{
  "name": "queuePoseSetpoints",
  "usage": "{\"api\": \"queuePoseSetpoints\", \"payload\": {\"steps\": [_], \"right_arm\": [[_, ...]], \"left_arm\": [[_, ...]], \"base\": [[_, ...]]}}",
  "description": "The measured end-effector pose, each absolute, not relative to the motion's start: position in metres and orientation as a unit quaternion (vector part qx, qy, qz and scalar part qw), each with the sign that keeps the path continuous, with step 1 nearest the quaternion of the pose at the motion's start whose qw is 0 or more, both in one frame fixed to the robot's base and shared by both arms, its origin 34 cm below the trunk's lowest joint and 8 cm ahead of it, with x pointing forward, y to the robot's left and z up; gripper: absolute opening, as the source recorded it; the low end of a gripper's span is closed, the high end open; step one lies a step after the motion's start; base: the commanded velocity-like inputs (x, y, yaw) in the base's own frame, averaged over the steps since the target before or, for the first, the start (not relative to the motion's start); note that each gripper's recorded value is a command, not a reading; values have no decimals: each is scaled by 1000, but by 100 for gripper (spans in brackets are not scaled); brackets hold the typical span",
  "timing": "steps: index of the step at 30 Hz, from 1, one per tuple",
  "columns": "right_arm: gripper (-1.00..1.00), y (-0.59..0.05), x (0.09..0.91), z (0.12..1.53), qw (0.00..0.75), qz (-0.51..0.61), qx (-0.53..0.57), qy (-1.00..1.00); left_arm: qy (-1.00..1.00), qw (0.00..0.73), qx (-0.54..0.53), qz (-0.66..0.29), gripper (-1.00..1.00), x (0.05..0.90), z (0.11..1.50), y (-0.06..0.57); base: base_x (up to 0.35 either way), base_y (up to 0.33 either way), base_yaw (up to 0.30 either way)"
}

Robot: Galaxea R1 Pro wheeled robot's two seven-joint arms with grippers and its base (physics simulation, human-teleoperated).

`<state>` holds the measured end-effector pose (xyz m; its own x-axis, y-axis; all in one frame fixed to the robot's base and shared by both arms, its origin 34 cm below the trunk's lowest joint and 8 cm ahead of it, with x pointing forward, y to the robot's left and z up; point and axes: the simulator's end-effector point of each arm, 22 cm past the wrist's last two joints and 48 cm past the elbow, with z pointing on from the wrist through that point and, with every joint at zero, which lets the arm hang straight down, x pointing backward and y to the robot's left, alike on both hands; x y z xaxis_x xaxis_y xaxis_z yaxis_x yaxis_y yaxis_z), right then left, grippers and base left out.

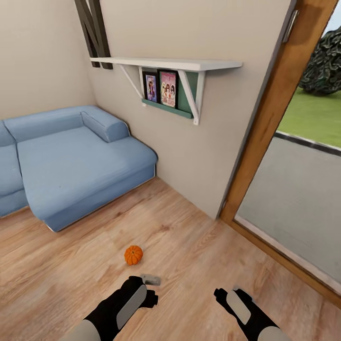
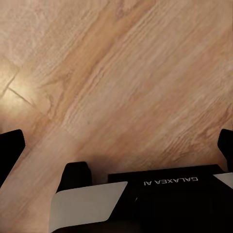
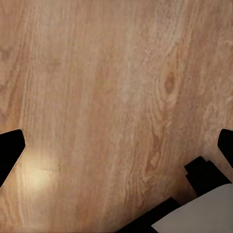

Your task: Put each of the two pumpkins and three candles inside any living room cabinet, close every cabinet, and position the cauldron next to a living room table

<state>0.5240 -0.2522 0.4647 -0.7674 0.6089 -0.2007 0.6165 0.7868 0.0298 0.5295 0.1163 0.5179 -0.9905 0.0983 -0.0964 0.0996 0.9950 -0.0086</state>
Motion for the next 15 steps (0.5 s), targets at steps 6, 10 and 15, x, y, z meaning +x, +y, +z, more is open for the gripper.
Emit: {"api": "queuePoseSetpoints", "payload": {"steps": [6,10,15], "right_arm": [[100,-253,524,465,100,-20,326,940],[100,-253,523,465,100,-21,326,940],[100,-253,524,465,100,-21,325,940]], "left_arm": [[998,48,50,-7,100,529,518,116],[998,48,49,-7,100,529,518,116],[998,48,50,-7,100,530,518,116]], "base": [[233,-7,288],[220,-1,288],[77,0,288]]}}
